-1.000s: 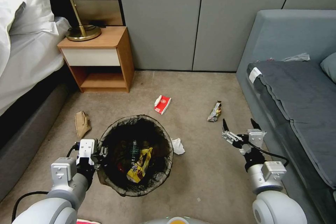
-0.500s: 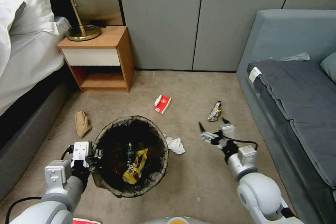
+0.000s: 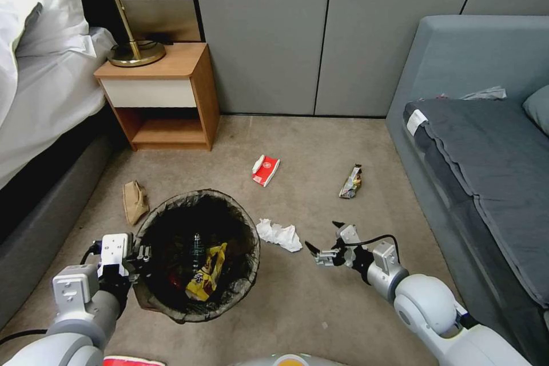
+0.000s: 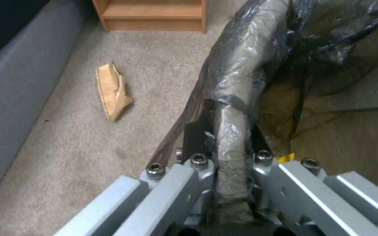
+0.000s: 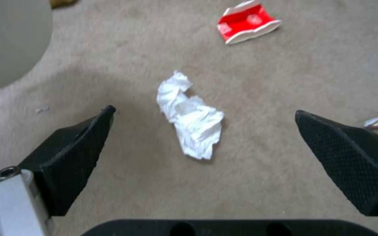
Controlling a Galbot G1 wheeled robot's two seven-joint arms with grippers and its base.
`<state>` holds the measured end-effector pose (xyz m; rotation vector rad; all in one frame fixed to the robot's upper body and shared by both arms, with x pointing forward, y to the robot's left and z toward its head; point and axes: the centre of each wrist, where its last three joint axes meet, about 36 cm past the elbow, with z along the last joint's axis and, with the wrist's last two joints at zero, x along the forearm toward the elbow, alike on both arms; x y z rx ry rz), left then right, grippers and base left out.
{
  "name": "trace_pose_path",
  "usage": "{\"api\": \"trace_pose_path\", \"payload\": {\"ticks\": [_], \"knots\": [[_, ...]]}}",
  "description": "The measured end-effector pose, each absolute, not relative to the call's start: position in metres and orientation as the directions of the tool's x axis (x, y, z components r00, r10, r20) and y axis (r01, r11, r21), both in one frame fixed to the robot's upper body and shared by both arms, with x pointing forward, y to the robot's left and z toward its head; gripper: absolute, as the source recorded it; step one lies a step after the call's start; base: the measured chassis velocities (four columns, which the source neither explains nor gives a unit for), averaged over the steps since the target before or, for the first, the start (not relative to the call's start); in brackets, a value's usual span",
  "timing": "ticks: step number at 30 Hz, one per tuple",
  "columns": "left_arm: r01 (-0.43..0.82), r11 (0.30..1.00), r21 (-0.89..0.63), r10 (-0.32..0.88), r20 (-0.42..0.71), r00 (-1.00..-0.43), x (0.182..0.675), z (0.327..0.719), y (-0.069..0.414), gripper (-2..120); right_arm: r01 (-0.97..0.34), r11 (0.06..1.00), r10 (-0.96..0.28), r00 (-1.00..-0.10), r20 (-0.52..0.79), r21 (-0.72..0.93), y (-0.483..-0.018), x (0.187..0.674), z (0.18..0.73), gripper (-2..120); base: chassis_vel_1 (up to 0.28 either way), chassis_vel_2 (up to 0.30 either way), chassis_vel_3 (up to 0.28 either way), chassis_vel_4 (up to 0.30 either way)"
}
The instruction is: Pick up the trash bin, then pick up the garbage from the floor and place it into the trash bin.
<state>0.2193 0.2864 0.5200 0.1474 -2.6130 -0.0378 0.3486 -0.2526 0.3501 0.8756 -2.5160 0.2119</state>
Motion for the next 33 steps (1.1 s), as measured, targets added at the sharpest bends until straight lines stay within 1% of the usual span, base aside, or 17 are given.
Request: {"api": "trace_pose_path", "payload": {"ticks": [10,16,18,20,24,26,33], "knots": [[-0.102,0.993,0.059,-0.118,0.482,-0.868,0.221,0.524,0.293,1,-0.658,0.753,-0.554,-0.651,0.518,-0.021,-0.237,0.365,0.311,100,0.0,0.0,0.0,0.0],[-0.104,0.993,0.058,-0.119,0.48,-0.869,0.221,0.525,0.295,1,-0.674,0.738,-0.56,-0.641,0.525,-0.036,-0.212,0.389,0.283,100,0.0,0.0,0.0,0.0],[-0.105,0.993,0.058,-0.119,0.48,-0.869,0.221,0.525,0.295,1,-0.674,0.738,-0.56,-0.641,0.525,-0.036,-0.21,0.391,0.281,100,0.0,0.0,0.0,0.0],[-0.105,0.993,0.057,-0.119,0.481,-0.868,0.221,0.525,0.295,1,-0.675,0.737,-0.565,-0.635,0.527,-0.023,-0.193,0.402,0.268,100,0.0,0.0,0.0,0.0],[-0.105,0.993,0.056,-0.119,0.482,-0.868,0.221,0.525,0.295,1,-0.677,0.736,-0.567,-0.629,0.532,-0.016,-0.182,0.409,0.26,100,0.0,0.0,0.0,0.0],[-0.106,0.993,0.055,-0.119,0.482,-0.868,0.221,0.525,0.295,1,-0.679,0.734,-0.571,-0.624,0.533,-0.009,-0.169,0.415,0.252,100,0.0,0.0,0.0,0.0],[-0.108,0.993,0.053,-0.121,0.485,-0.866,0.22,0.525,0.296,1,-0.668,0.745,-0.56,-0.627,0.542,-0.004,-0.151,0.429,0.235,100,0.0,0.0,0.0,0.0]]}}
